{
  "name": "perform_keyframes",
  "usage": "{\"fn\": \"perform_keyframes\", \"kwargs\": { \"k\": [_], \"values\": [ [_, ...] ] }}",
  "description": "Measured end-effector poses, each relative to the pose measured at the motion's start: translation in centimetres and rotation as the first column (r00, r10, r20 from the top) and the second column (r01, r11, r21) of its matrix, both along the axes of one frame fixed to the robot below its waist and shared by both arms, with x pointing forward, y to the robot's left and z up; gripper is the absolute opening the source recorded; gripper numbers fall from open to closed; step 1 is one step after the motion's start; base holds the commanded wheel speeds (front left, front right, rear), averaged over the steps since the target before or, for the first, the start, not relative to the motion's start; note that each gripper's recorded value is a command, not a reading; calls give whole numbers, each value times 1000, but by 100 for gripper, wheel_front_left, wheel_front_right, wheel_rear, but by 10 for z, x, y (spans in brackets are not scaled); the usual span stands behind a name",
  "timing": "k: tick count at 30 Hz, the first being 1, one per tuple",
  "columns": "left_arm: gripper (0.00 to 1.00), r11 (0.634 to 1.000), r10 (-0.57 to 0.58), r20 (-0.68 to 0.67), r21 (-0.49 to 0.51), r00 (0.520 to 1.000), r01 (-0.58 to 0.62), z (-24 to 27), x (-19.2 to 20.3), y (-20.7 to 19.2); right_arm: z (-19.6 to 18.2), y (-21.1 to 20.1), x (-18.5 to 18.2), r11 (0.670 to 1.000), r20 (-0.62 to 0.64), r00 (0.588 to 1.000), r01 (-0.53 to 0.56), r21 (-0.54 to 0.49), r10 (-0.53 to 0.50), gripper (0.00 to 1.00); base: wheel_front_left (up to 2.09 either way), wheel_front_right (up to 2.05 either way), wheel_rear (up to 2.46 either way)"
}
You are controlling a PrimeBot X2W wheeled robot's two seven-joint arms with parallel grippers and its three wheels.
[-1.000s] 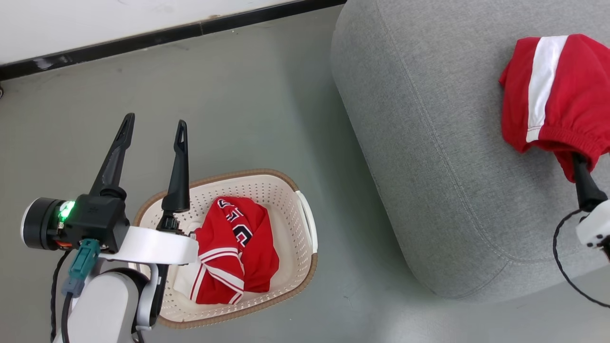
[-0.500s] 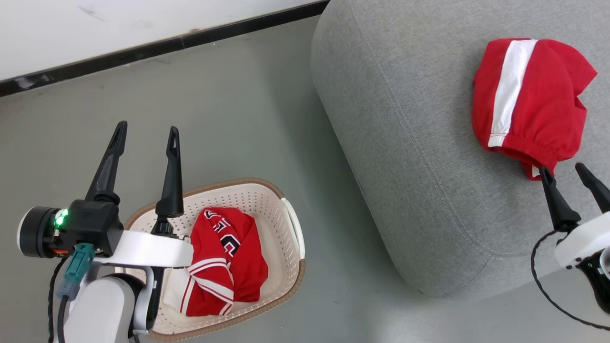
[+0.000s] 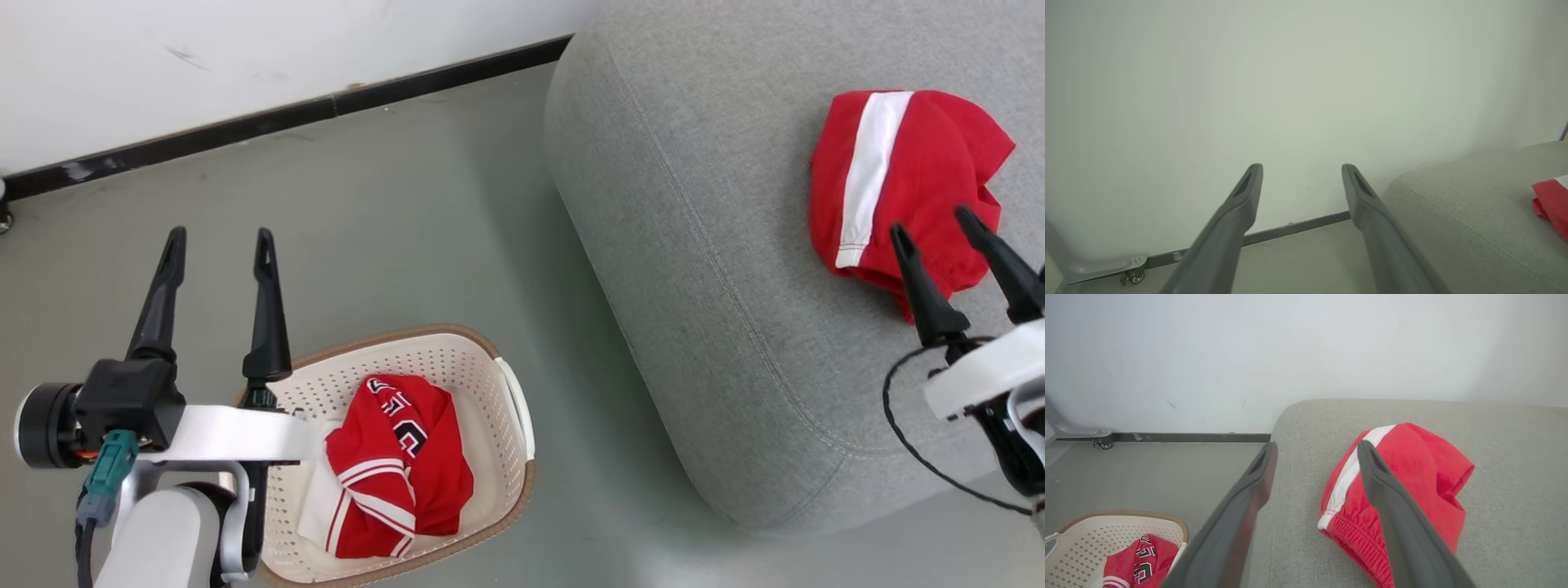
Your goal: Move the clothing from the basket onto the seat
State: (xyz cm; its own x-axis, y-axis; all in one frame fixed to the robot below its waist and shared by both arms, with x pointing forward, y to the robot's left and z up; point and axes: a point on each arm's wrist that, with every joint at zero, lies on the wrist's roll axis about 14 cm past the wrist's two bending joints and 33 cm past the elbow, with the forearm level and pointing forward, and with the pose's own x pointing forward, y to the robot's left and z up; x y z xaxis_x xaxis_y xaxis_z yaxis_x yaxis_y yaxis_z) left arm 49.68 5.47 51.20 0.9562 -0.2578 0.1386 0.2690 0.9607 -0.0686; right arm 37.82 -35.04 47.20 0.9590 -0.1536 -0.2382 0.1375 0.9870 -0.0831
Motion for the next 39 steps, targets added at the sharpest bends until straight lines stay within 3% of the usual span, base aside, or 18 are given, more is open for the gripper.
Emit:
{"fn": "perform_keyframes", "kwargs": {
  "k": [6,20,25,39],
  "values": [
    [100,997,80,0,4,997,-80,3,-7,24,31,29,31,996,111,990,-85,-5,85,100,0,0,0],
    [100,974,225,-37,5,974,-225,2,-38,73,56,99,60,976,245,950,-214,50,195,100,0,0,0],
    [100,966,258,-45,17,965,-258,1,-51,86,63,115,62,969,271,935,-244,32,227,100,0,0,0],
    [100,959,285,-47,25,957,-284,5,-88,100,43,156,36,956,260,936,-272,110,237,100,0,0,0]
  ]
}}
